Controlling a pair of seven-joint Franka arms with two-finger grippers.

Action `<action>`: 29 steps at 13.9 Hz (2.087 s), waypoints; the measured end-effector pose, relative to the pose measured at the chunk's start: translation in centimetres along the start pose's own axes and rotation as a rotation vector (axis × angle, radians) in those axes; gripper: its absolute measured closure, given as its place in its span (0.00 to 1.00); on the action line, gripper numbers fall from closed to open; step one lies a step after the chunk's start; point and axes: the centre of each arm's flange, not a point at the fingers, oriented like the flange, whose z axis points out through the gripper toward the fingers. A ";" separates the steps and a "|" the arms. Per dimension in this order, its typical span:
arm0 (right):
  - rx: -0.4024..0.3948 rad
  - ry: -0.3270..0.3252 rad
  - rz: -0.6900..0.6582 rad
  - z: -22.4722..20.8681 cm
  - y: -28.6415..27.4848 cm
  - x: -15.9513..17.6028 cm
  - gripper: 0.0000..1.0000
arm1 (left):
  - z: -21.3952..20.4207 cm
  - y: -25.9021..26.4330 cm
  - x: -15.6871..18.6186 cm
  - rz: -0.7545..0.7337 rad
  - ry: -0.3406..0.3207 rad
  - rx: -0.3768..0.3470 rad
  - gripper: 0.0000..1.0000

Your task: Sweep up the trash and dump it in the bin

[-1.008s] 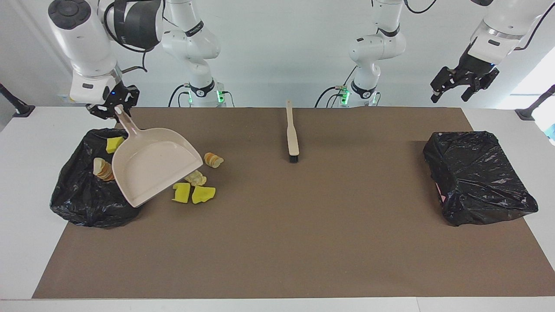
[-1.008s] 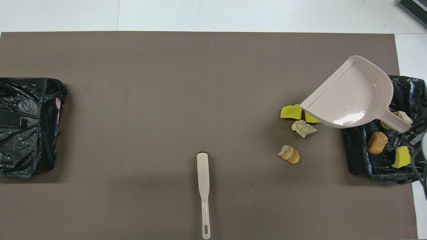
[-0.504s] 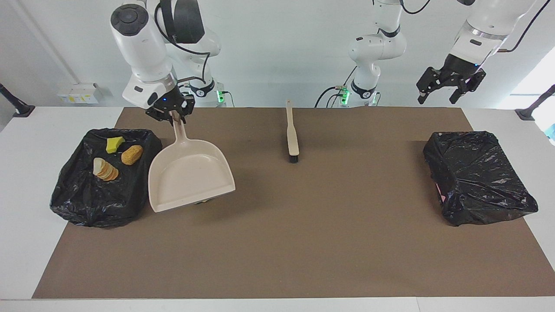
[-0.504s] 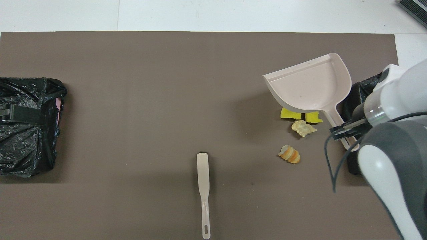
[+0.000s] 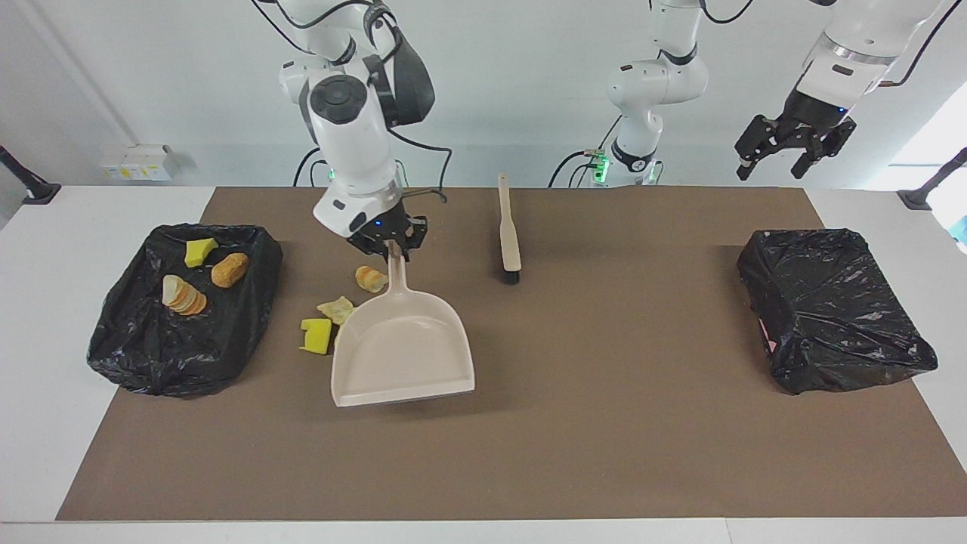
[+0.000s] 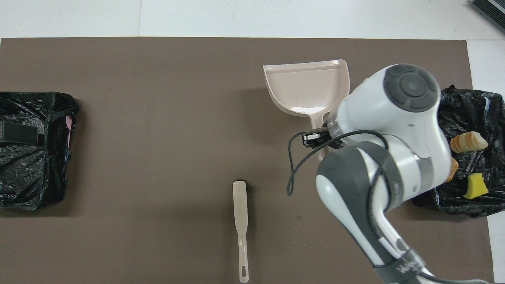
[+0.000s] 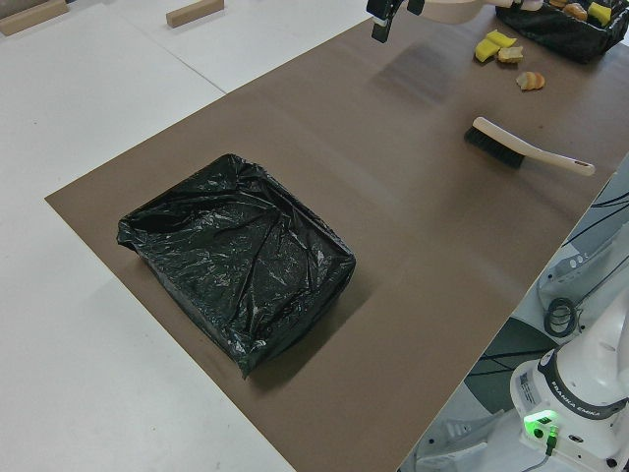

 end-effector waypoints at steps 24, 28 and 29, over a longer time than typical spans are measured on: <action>0.009 0.004 0.097 8.4 -9.6 1.9 0.00 | 0.2 0.9 0.0 0.014 0.005 0.000 0.00; 0.004 0.009 0.089 2.6 -8.5 -1.7 0.00 | 1.7 1.3 2.1 0.022 0.045 -0.009 0.00; 0.002 0.012 0.085 1.9 -8.3 -2.9 0.00 | 2.5 1.8 2.7 0.030 0.042 -0.012 0.00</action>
